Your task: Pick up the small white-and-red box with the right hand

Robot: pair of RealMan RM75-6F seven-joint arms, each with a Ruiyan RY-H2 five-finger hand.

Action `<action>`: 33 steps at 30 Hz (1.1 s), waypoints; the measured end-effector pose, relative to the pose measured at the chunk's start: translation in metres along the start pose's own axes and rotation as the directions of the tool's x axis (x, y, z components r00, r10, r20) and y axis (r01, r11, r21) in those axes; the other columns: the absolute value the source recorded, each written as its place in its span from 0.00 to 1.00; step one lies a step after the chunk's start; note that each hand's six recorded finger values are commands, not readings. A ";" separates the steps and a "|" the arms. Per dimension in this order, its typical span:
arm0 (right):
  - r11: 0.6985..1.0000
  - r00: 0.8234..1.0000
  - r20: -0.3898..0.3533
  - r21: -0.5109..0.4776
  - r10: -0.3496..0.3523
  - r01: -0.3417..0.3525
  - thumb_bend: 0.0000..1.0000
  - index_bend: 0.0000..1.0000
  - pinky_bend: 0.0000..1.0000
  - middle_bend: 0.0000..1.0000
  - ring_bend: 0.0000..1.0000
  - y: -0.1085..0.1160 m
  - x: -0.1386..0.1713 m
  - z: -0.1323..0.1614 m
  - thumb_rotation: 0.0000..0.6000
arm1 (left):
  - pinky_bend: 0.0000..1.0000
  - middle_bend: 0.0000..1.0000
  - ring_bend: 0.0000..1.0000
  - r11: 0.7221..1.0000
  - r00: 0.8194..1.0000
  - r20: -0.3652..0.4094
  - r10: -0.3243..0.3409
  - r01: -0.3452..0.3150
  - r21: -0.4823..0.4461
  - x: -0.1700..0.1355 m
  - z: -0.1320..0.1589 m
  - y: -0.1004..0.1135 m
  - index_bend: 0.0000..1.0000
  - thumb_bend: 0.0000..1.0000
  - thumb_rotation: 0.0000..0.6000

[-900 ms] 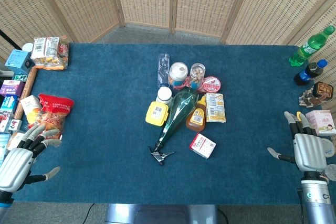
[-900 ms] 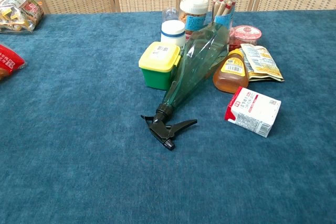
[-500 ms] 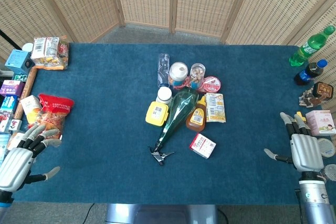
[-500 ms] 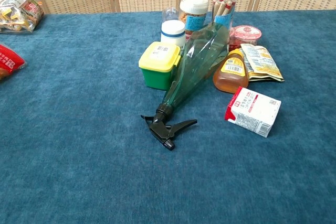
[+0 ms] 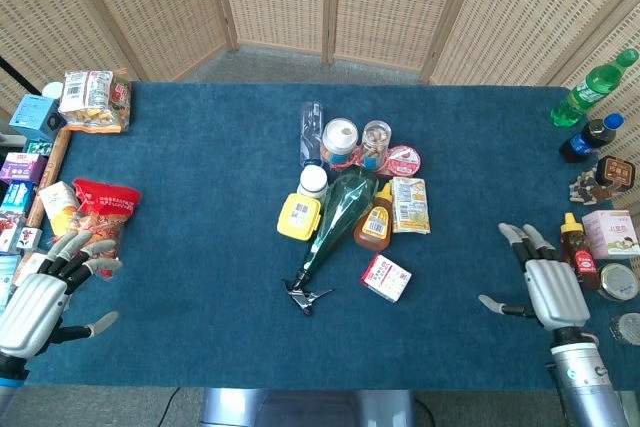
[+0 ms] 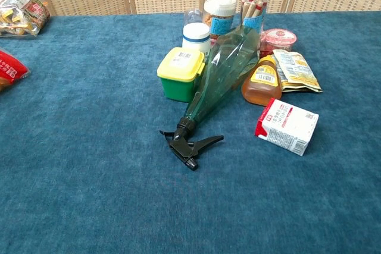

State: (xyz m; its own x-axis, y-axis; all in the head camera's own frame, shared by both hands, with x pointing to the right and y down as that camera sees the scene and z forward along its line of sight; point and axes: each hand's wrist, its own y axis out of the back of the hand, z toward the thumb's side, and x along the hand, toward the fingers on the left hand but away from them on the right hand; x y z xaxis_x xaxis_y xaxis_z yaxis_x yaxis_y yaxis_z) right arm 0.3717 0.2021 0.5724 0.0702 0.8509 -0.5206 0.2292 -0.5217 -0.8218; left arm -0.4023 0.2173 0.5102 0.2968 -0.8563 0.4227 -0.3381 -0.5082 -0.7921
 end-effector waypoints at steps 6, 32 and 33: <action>0.998 0.997 -0.051 0.019 0.058 -0.057 0.05 0.00 0.10 0.00 0.00 -0.013 -0.003 0.022 0.79 | 0.00 0.21 0.00 1.000 1.000 0.027 -0.008 0.008 0.003 0.007 0.003 0.005 0.31 0.24 1.00; 0.985 0.983 -0.104 0.095 0.154 -0.144 0.00 0.00 0.04 0.00 0.00 -0.072 -0.026 0.109 0.79 | 0.00 0.21 0.00 0.999 0.999 0.049 -0.009 0.011 -0.035 0.007 0.001 0.003 0.31 0.24 1.00; 0.984 0.982 -0.104 0.099 0.157 -0.147 0.00 0.00 0.04 0.00 0.00 -0.073 -0.026 0.109 0.79 | 0.00 0.20 0.00 0.999 0.999 0.048 -0.008 0.010 -0.035 0.007 0.001 0.004 0.31 0.24 1.00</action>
State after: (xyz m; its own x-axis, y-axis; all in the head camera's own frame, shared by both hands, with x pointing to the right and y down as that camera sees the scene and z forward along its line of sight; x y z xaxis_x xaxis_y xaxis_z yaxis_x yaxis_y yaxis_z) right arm 0.2468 0.2113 0.6208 0.2059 0.7601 -0.6163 0.1195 -0.6446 -0.7551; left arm -0.4007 0.2098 0.5098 0.3423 -0.8466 0.4076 -0.3662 -0.5197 -0.7719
